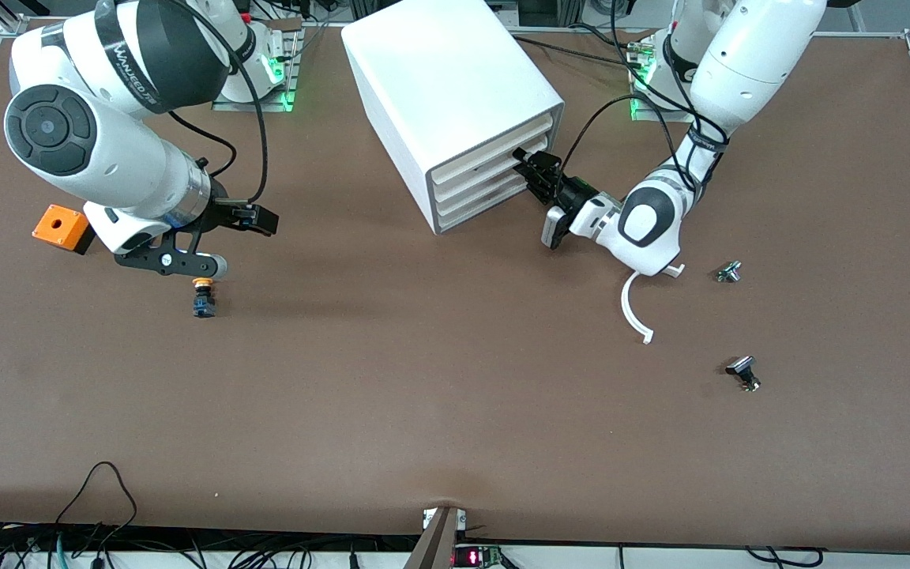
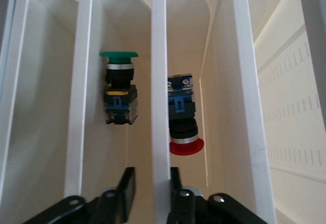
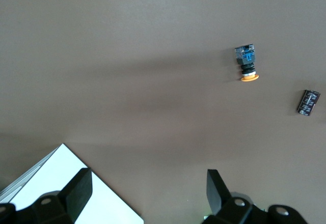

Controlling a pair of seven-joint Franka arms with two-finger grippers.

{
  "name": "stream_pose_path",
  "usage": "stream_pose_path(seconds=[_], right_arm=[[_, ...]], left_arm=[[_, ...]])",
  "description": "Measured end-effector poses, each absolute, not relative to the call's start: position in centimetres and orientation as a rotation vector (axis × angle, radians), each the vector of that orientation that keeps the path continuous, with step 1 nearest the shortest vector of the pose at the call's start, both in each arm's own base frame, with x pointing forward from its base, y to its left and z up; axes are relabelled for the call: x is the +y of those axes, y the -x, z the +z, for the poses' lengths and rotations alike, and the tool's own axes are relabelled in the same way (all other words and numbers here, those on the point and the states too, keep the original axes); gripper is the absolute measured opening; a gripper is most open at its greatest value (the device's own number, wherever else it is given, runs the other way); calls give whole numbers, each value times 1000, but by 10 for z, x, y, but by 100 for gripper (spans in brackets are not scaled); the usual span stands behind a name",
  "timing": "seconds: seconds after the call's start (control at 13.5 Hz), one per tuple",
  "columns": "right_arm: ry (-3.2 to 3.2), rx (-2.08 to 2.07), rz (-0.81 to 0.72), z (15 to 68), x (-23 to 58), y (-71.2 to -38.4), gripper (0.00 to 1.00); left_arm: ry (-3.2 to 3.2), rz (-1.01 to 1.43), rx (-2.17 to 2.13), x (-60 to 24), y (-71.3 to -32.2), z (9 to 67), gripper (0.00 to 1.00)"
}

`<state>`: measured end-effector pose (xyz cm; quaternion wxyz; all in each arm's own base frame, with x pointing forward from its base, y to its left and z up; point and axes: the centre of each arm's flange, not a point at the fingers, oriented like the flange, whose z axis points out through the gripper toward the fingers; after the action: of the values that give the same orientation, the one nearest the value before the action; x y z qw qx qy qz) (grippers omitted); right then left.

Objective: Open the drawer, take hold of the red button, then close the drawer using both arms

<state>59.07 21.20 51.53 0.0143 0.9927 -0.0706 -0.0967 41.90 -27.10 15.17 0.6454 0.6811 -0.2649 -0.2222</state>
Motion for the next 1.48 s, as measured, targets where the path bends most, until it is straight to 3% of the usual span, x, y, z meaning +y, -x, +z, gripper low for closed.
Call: stream_pose_path(seconds=[0.07,0.15,0.67,1.26,1.48], right_arm=[[-3090,-224,-301,515,211,-591,100],[-3090,-226,-301,515,210,-591,100],[-3089,-273,-286,516,214,-592,100],[-3148,-495,-88,483,318,-602,100],[-3190,-574,-14,473,370,-608,99]], left_arm=[[-1542,-505,-605,-272,-419,155,18],[-1544,-504,-607,-273,-419,156,12],[-1564,-497,-602,-269,-428,158,12],[-1730,-403,-631,-193,-533,188,12],[-1733,-374,-627,-178,-555,185,12]])
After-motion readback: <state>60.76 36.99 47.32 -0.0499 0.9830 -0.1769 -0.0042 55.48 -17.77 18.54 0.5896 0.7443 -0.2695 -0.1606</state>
